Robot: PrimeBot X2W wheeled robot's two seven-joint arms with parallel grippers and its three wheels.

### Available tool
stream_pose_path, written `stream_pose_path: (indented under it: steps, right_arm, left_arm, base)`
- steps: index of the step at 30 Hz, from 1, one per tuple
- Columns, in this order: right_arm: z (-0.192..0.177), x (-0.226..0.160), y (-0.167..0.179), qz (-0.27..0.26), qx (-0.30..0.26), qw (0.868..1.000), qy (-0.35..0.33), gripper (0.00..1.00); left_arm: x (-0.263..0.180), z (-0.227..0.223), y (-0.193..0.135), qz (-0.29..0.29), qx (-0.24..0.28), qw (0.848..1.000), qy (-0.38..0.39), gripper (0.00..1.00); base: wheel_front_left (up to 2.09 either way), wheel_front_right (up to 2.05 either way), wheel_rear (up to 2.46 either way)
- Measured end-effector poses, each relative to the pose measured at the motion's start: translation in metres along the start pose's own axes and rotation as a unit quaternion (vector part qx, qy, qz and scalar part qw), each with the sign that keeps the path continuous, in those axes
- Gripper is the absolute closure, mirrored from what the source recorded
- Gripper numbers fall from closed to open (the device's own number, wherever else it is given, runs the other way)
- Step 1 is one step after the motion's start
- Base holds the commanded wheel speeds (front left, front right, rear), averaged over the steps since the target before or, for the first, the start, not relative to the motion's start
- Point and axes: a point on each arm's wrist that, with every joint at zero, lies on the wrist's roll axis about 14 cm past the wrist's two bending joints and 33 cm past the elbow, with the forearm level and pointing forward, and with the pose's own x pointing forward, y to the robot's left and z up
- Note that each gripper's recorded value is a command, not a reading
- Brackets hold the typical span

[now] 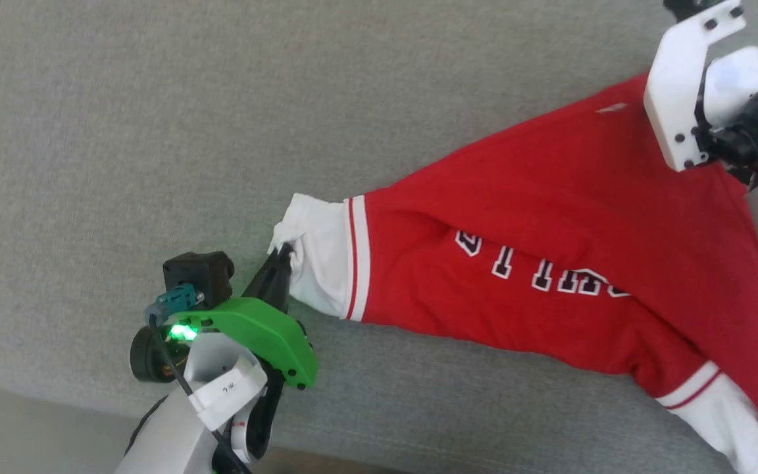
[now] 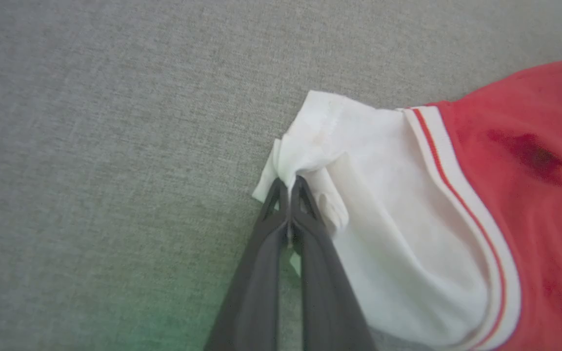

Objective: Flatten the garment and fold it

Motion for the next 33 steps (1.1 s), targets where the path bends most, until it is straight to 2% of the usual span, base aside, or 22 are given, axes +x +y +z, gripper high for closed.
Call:
stream_pose_path:
  steps: [6,7,8,9,10,18,25,30,33]
  right_arm:
    - [-0.005,0.019,0.007,0.015,-0.012,0.999,0.035,0.00]
    - [-0.006,0.021,0.008,0.019,-0.007,0.999,0.038,0.11]
    - [-0.006,0.021,0.007,0.023,-0.002,0.999,0.039,0.56]
    - [-0.006,0.021,0.007,0.026,0.003,0.999,0.038,0.93]
    - [-0.006,0.020,0.007,0.029,0.006,0.999,0.036,1.00]
    - [0.005,-0.002,-0.002,0.041,0.066,0.996,-0.042,1.00]
    - [0.034,-0.060,-0.023,0.041,0.141,0.972,-0.186,1.00]
    - [0.000,-0.093,-0.027,0.043,0.186,0.958,-0.215,1.00]
    - [-0.039,-0.110,-0.031,0.032,0.214,0.953,-0.213,1.00]
  left_arm:
    - [0.006,-0.003,0.006,0.009,-0.005,1.000,0.000,1.00]
    - [0.007,-0.004,0.007,0.011,-0.005,1.000,0.001,1.00]
    - [0.007,-0.005,0.008,0.012,-0.005,1.000,0.002,1.00]
    - [0.007,-0.006,0.009,0.013,-0.005,1.000,0.003,1.00]
    - [0.007,-0.006,0.009,0.013,-0.005,1.000,0.003,1.00]
    - [0.005,0.003,0.007,0.008,0.000,1.000,-0.010,1.00]
    - [-0.010,0.014,0.011,0.013,0.003,1.000,-0.026,1.00]
    - [-0.027,0.018,0.006,0.007,-0.002,0.999,-0.037,1.00]
    - [-0.038,0.022,-0.003,-0.004,-0.003,0.999,-0.046,1.00]
  base:
    - [0.00,0.00,0.00]
    - [0.00,0.00,0.00]
    - [0.00,0.00,0.00]
    - [0.00,0.00,0.00]
    - [0.00,0.00,0.00]
    - [0.00,0.00,0.00]
    - [0.00,0.00,0.00]
    - [0.00,0.00,0.00]
    - [0.00,0.00,0.00]
